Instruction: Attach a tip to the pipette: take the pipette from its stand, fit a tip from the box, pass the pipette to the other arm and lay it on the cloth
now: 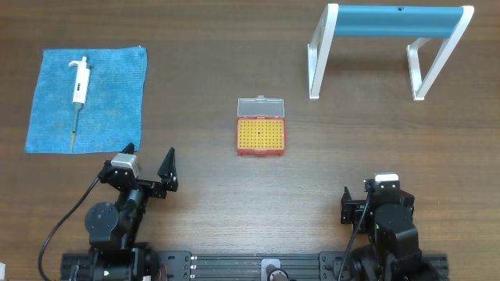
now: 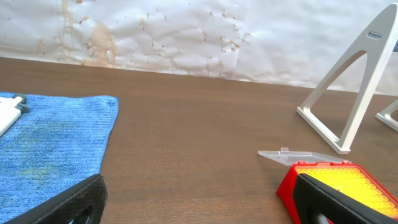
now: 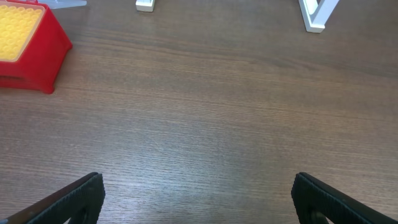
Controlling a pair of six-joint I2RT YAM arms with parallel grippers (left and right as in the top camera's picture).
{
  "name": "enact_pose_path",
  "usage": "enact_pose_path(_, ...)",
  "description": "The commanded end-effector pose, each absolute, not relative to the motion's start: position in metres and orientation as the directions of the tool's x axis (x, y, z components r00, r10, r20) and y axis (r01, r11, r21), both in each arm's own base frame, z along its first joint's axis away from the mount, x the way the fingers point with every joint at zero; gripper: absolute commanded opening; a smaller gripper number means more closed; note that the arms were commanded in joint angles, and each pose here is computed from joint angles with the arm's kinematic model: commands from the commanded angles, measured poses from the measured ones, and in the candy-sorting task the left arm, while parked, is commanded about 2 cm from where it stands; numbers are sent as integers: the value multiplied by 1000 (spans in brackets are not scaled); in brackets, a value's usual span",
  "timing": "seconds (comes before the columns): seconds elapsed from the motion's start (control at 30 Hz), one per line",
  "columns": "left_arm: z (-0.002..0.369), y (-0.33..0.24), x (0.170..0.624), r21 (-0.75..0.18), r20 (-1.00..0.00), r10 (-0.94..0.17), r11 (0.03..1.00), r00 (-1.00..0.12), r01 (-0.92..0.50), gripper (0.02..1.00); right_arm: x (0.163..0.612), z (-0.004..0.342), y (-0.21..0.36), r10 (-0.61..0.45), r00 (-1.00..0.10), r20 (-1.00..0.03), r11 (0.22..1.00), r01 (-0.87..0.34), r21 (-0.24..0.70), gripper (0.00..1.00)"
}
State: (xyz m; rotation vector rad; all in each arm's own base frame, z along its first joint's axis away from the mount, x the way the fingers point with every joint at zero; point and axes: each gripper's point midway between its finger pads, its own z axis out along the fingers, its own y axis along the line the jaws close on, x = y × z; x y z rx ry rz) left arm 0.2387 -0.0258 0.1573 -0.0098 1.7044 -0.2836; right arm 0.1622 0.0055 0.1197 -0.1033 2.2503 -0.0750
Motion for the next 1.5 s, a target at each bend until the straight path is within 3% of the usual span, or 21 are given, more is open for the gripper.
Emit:
enact_pose_path(0.03,157,-24,239,-192,-974,-170,970,-150,146,965,163,120,4,-114,-622,-774,993,-50,-106,976)
enact_pose_path(0.4,157,-24,239,-192,-974,-170,970,-149,147,965,163,120,4,-109,-623,-774,994,-47,-102,976)
enact_pose_path(0.47,157,-24,239,-192,-974,-170,970,-150,146,965,165,123,14,-70,-613,-787,997,-73,-32,976)
enact_pose_path(0.53,157,-24,239,-192,-974,-170,970,-150,146,965,186,148,10,-2,-501,-865,1000,-16,7,976)
enact_pose_path(0.57,157,-24,239,-192,-974,-170,970,-150,146,965,204,175,6,39,-374,-927,999,10,38,976)
enact_pose_path(0.7,157,-24,239,-192,-974,-170,970,-150,146,965,235,243,14,88,41,-995,994,-75,84,976)
enact_pose_path(0.77,157,-24,239,-192,-974,-170,970,-150,146,967,239,243,16,91,153,-984,992,-95,77,976)
enact_pose_path(0.83,157,-24,239,-192,-974,-170,970,-150,146,965,239,236,16,92,197,-976,992,-98,74,976)
enact_pose_path(0.9,157,-24,239,-192,-974,-170,970,-150,146,965,241,223,16,91,184,-979,992,-98,74,976)
enact_pose_path(1.13,157,-24,239,-192,-974,-170,970,-150,146,965,245,156,15,35,-77,-996,996,-76,40,976)
enact_pose_path(1.5,157,-24,239,-192,-974,-170,970,-150,146,965,246,158,14,21,-69,-997,997,-67,26,976)
